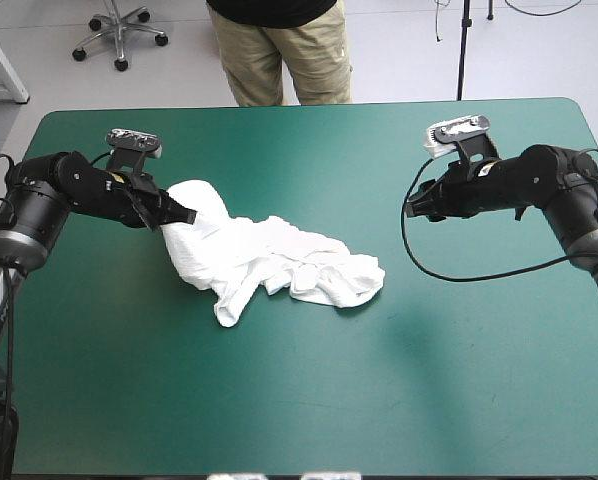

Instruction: Fold the cloth

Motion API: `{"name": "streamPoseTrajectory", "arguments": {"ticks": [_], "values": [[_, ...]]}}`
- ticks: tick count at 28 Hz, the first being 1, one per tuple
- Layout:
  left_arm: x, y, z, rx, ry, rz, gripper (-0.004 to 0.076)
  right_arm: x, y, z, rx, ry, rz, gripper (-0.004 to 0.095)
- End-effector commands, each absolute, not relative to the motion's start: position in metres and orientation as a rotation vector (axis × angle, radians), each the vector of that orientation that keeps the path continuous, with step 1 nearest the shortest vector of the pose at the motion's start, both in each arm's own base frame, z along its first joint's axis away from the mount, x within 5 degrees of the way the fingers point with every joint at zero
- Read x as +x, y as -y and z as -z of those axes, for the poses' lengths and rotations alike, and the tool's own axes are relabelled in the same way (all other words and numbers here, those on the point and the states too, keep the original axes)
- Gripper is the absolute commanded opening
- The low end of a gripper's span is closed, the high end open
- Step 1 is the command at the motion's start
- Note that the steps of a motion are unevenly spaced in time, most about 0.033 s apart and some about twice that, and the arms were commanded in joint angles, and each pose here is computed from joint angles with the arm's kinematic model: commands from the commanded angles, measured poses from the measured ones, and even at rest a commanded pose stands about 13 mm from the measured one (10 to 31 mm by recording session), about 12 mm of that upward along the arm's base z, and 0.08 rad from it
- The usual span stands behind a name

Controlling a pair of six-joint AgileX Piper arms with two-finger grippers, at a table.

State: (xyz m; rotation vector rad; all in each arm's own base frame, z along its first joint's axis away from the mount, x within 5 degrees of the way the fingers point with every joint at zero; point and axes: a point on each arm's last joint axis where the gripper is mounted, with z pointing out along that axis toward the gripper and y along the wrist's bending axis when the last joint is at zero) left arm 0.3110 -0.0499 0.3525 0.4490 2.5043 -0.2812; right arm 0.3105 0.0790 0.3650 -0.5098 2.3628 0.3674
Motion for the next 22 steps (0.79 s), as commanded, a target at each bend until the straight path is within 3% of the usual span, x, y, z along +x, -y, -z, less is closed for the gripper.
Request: {"name": "streamPoseTrajectory", "arguments": {"ticks": [1,11,22], "values": [[0.306,0.052,-0.376,0.432,-2.402,0.291,-0.0009,0.306,-0.077,-0.389,-0.488,-2.261,-0.366,0.0486],[0.306,0.052,-0.376,0.432,-2.402,0.291,-0.0009,0.304,-0.084,-0.384,-0.53,-2.29,-0.399,0.0497],[0.306,0.052,-0.376,0.432,-2.403,0.291,-0.0009,0.314,-0.129,-0.331,-0.703,-2.45,-0.417,0.0524]]}}
